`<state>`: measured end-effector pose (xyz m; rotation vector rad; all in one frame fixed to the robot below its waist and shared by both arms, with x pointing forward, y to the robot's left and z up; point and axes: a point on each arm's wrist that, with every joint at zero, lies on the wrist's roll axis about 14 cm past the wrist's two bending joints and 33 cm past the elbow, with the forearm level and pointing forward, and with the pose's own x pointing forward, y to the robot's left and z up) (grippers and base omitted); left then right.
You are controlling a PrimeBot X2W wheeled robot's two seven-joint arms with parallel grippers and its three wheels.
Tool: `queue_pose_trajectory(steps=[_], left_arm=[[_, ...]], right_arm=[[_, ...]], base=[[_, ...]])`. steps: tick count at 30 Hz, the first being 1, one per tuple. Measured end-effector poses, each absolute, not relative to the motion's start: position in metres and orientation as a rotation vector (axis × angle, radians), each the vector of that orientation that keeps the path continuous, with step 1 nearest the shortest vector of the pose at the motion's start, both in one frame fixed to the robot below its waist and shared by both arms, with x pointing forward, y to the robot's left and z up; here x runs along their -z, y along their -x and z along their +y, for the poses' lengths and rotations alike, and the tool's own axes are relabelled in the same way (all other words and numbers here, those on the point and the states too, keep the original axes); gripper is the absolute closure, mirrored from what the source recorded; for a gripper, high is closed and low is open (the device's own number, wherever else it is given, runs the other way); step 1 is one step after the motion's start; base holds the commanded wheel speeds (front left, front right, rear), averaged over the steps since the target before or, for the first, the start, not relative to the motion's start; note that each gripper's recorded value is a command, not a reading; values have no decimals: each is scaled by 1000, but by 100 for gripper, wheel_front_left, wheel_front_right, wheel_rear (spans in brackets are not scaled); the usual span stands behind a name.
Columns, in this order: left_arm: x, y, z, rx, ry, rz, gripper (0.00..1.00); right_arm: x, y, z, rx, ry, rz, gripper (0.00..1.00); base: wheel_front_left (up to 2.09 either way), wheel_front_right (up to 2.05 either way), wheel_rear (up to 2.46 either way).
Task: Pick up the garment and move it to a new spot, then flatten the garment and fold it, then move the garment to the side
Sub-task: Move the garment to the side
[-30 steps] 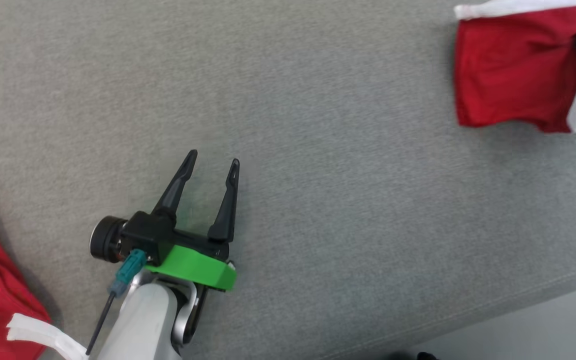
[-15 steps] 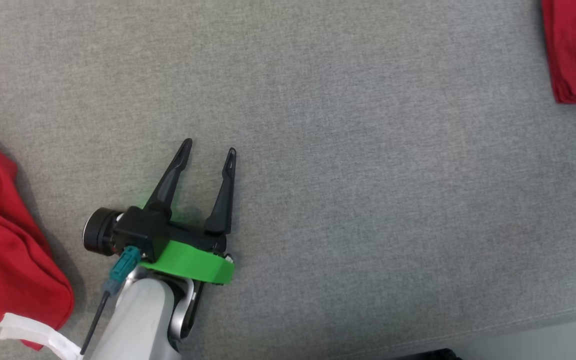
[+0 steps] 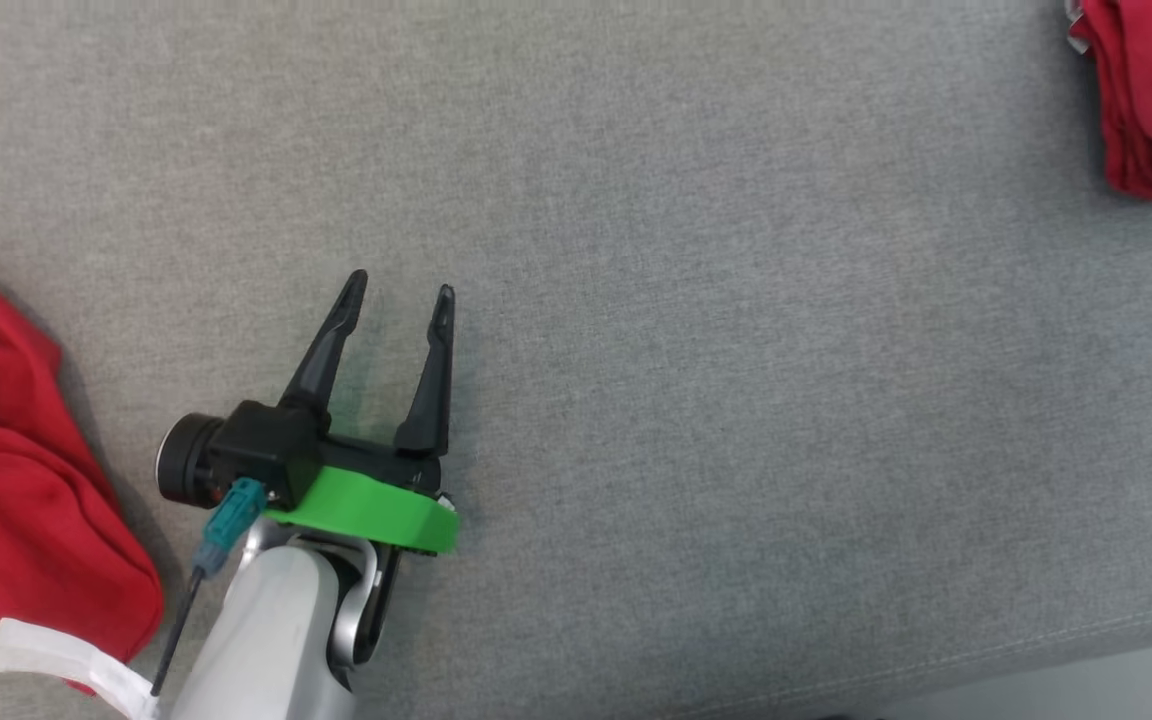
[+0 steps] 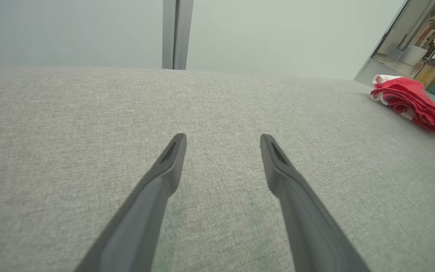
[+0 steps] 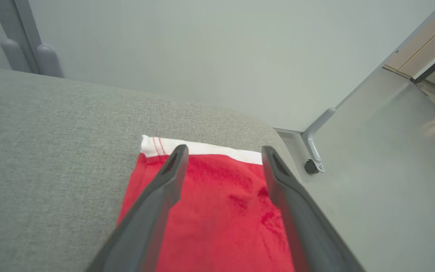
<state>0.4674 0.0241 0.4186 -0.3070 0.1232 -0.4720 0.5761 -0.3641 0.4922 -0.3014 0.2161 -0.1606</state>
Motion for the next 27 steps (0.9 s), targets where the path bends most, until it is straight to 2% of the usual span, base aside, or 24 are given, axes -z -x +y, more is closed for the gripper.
queue_pose_trajectory(steps=[14, 20, 27], left_arm=[[-459, -462, 74, 324, 283, 45, 0], [-463, -440, 102, 245, 263, 46, 0], [-460, -407, 119, 191, 267, 69, 0]], right_arm=[[-542, -556, -280, 38, 179, 10, 0], [-543, -522, -246, 35, 60, -69, 0], [-523, -470, -225, 49, -10, -69, 0]], base=[[0, 0, 0], [0, 0, 0], [0, 0, 0]])
